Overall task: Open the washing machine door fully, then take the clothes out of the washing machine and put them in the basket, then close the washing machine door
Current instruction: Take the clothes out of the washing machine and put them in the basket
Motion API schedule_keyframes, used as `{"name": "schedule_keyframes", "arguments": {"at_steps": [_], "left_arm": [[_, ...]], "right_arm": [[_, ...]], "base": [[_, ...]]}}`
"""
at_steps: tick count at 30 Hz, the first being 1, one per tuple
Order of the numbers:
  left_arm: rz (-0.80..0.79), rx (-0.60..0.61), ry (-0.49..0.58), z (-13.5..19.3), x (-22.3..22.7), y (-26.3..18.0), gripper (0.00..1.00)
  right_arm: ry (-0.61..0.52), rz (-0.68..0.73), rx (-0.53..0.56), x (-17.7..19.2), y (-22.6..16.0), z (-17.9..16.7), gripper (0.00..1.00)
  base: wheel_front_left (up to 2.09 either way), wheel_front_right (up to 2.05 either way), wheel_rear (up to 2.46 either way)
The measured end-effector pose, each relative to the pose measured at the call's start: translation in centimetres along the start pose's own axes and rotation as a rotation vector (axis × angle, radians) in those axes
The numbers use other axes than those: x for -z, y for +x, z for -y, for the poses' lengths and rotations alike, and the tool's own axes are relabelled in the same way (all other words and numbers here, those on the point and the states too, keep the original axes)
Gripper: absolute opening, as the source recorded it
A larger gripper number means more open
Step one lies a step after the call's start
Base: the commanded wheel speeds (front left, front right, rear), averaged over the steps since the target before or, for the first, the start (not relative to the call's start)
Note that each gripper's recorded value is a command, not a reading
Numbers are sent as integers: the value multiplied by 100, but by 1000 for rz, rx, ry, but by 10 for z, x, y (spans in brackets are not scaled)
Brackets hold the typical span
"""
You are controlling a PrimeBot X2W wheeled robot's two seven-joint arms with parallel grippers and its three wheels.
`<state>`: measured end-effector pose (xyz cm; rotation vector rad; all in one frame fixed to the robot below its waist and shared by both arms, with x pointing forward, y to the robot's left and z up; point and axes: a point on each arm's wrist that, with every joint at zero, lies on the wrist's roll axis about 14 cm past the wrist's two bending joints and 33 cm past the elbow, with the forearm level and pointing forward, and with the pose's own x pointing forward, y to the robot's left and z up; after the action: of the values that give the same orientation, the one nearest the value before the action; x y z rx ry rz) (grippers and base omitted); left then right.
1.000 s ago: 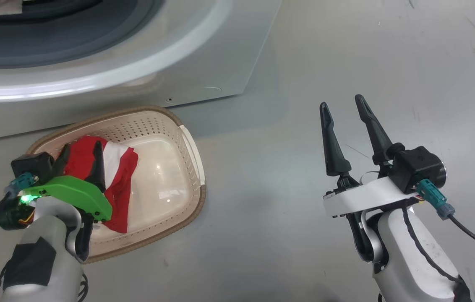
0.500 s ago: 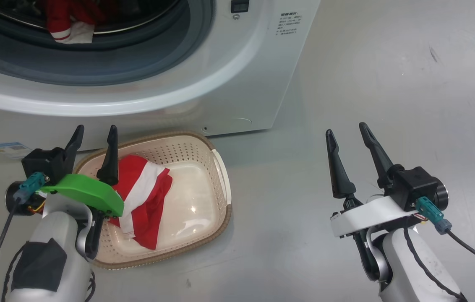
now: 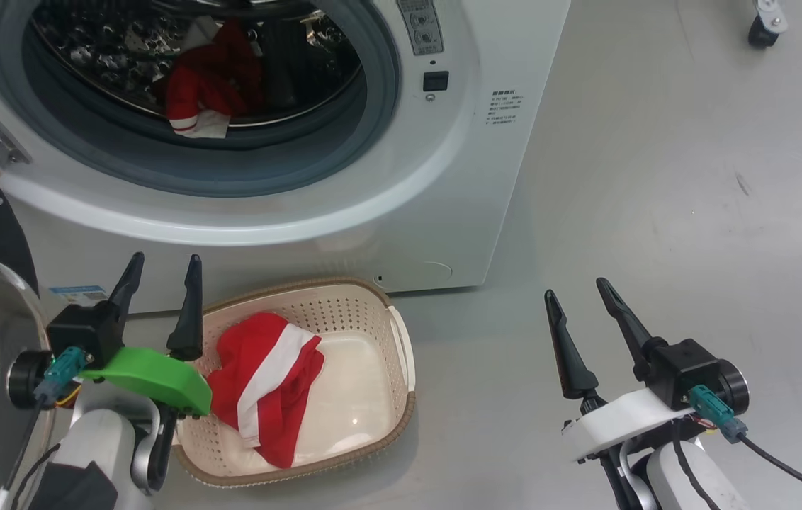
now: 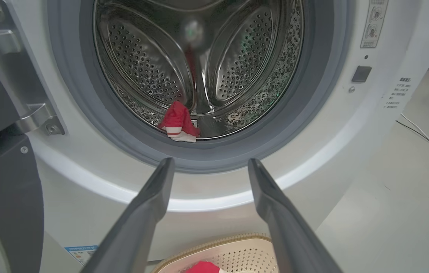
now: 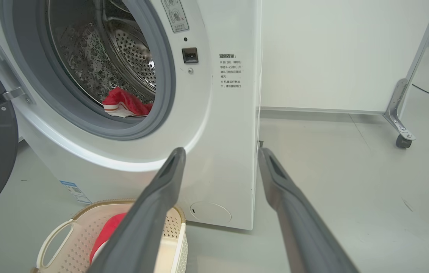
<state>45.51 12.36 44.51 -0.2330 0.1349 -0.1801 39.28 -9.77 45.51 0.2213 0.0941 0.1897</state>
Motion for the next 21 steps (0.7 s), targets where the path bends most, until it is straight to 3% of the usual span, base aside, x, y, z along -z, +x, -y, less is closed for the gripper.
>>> {"name": "schedule_keyframes", "arguments": {"at_steps": [21], "left_arm": [[38, -92, 7, -1, -3, -85, 100]], "right_arm": [[-5, 67, 41, -21, -44, 4, 100]], "base": [[0, 0, 0]]}}
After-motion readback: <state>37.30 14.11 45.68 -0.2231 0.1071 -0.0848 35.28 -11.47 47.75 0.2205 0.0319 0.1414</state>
